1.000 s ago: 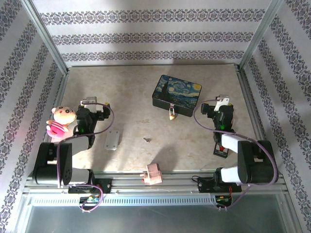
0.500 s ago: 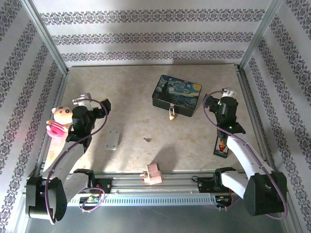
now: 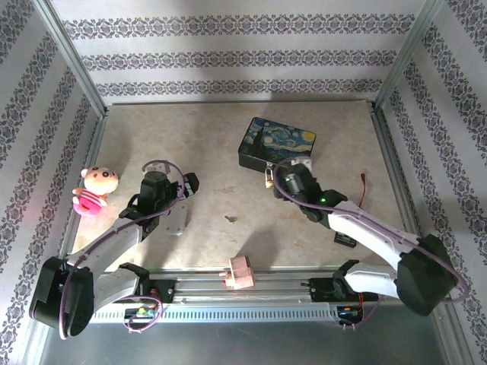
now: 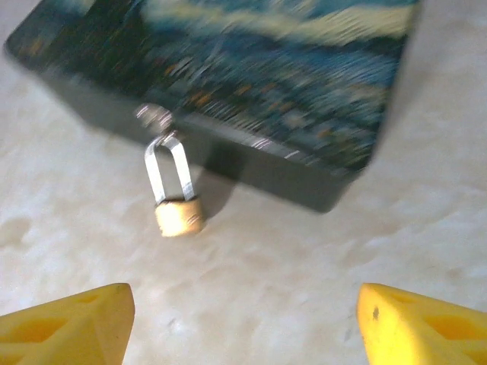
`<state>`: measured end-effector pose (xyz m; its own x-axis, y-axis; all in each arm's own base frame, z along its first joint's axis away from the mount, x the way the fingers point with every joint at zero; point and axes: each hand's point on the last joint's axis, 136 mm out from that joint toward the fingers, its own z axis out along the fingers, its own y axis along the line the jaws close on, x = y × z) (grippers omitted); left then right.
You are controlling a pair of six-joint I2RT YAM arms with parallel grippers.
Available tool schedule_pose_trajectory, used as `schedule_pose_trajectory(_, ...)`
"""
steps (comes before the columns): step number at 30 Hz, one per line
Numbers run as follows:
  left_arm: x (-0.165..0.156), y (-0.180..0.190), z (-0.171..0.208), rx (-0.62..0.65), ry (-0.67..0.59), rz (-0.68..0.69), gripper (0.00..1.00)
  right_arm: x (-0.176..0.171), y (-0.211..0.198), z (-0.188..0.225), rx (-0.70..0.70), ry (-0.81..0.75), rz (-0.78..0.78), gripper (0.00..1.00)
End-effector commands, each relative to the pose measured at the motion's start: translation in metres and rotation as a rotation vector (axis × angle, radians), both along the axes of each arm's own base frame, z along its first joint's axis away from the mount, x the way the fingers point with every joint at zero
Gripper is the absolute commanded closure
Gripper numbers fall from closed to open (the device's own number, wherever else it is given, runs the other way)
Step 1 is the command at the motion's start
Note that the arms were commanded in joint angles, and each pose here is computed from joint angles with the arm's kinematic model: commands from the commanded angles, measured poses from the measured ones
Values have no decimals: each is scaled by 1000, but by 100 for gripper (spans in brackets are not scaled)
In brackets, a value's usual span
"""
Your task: Unlock the padlock with the key
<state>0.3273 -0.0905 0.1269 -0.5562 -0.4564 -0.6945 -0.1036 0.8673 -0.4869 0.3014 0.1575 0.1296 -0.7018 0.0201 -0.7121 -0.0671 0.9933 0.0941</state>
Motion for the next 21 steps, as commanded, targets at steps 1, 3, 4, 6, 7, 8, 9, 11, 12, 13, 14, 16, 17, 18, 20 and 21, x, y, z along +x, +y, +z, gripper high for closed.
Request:
schedule_pose_trajectory(1,0,13,6,-14,0,102,1,-23,31,-12,-59,120,83,27)
schedule_pose_trajectory(3,1,20,9,8,-8,136,1,-34,62,-19,-79,185,172,29)
schedule_pose_trajectory(4,2,22,10,20,-10,146,1,-39,75,-22,-86,214,211,31)
schedule_pose_trajectory(6,3,27,11,44,-4,168,1,-51,104,-29,-81,284,290,38)
schedule_pose_trajectory(7,3,29,10,54,4,177,1,-55,116,-32,-70,313,317,42)
schedule_pose_trajectory(8,3,30,10,59,8,184,1,-60,127,-36,-53,343,338,46)
schedule_pose_trajectory(9,2,32,8,65,16,190,1,-64,137,-39,-31,373,356,49)
schedule_pose_trajectory(11,2,34,8,65,21,207,1,-71,153,-46,6,430,382,52)
schedule_pose_trajectory(12,2,35,7,63,22,213,1,-74,159,-51,17,458,392,55)
schedule_pose_trajectory(13,1,37,7,62,24,221,1,-76,163,-54,16,475,397,56)
schedule_pose_trajectory(14,0,38,6,59,25,235,1,-78,165,-58,8,494,398,57)
schedule_pose_trajectory(16,-3,43,3,48,32,270,1,-80,166,-65,-3,524,390,60)
schedule_pose_trajectory(17,-5,46,2,39,29,287,1,-80,167,-68,-5,538,379,62)
schedule_pose_trajectory(18,-6,46,1,30,23,295,1,-80,168,-70,-2,549,367,65)
schedule_pose_trajectory(20,-7,47,1,13,9,304,1,-80,170,-76,7,572,347,67)
schedule_pose_trajectory(21,-7,48,0,7,5,308,1,-80,174,-78,15,583,346,67)
